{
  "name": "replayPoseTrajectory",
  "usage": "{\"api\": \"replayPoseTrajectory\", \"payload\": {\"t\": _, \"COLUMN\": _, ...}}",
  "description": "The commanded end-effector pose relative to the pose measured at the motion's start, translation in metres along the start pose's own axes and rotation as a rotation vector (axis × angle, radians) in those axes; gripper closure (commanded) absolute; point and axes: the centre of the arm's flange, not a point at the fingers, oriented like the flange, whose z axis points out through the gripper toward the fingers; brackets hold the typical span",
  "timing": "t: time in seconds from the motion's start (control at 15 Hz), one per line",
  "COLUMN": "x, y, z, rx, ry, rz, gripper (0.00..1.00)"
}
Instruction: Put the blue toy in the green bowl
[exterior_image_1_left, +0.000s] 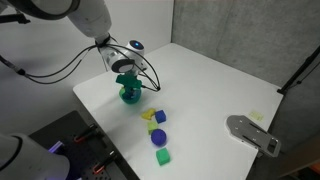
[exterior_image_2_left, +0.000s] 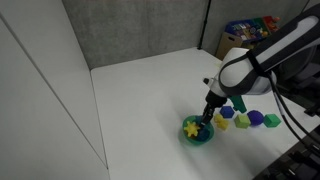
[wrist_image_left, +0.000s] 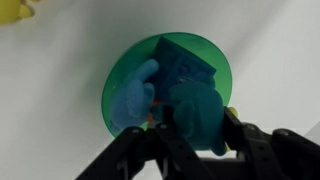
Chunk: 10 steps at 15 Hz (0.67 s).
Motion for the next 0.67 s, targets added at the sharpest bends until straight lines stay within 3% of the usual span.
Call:
{"api": "replayPoseTrajectory", "payload": {"t": 0.0, "x": 0.007, "y": 0.004, "z": -0.003, "rx": -0.039, "ry": 0.016, "rz": -0.018, "gripper": 0.24}}
{"api": "replayPoseTrajectory", "payload": {"t": 0.2, "x": 0.004, "y": 0.003, "z": -0.015, "rx": -0.038, "ry": 0.026, "rz": -0.029, "gripper": 0.01}}
{"api": "replayPoseTrajectory", "payload": {"t": 0.6, "x": -0.005, "y": 0.015, "z": -0.048, "rx": -0.039, "ry": 0.072, "rz": -0.002, "gripper": 0.00}}
